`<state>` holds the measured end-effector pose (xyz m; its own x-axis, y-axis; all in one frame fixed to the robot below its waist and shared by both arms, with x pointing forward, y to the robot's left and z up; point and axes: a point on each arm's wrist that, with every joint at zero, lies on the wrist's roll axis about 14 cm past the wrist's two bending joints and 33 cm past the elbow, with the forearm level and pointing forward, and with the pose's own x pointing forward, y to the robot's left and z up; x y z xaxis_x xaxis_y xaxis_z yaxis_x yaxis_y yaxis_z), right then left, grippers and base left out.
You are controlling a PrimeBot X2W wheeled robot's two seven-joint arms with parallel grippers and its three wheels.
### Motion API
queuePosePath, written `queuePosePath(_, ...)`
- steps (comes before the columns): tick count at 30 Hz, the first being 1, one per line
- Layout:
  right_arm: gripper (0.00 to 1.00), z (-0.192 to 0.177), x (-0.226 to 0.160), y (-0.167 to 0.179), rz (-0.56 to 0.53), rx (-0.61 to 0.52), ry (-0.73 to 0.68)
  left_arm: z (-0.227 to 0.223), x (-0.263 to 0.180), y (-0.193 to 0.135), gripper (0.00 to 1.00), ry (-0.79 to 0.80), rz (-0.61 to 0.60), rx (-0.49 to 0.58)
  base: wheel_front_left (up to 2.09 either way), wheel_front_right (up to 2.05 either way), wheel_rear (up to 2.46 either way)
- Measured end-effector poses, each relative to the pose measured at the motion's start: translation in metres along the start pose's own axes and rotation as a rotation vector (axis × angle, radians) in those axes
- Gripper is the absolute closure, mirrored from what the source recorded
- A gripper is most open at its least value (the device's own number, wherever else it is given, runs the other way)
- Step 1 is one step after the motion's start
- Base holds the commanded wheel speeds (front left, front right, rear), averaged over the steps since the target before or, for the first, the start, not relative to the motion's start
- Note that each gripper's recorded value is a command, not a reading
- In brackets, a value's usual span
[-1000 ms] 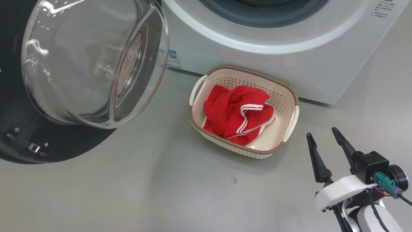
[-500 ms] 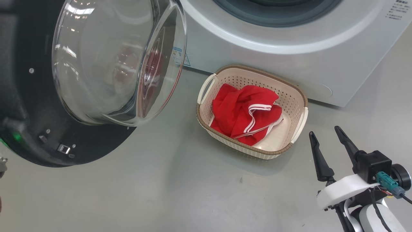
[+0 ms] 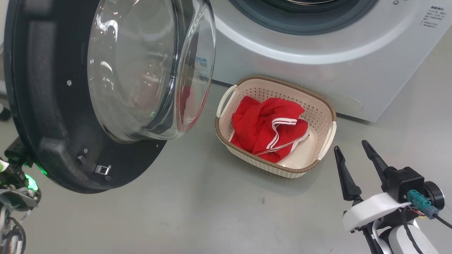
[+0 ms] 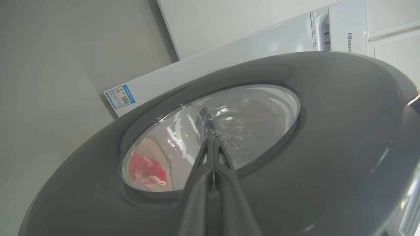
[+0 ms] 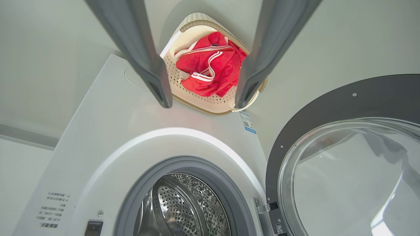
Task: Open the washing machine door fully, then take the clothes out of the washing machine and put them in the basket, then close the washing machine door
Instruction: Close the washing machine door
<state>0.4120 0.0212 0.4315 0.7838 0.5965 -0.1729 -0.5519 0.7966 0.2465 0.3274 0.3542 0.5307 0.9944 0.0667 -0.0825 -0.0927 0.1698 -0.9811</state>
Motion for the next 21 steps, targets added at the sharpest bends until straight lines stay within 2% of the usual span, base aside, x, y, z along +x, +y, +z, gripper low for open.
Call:
queuePosePath(8, 0.0, 0.003, -0.006, -0.001, -0.016, 0.007, -0.014, -0.038, 0.0, -0.009, 1.0, 0.129, -0.048, -0.014, 0.0, 0.0, 0.0)
queuePosePath(15, 0.0, 0.006, -0.013, -0.004, -0.038, 0.013, -0.026, -0.065, 0.002, -0.034, 1.0, 0.22, -0.141, -0.005, 0.0, 0.0, 0.0)
queuePosePath(21, 0.0, 0.008, -0.021, -0.011, -0.076, 0.022, -0.04, -0.09, 0.002, -0.042, 1.0, 0.303, -0.18, -0.019, 0.0, 0.0, 0.0)
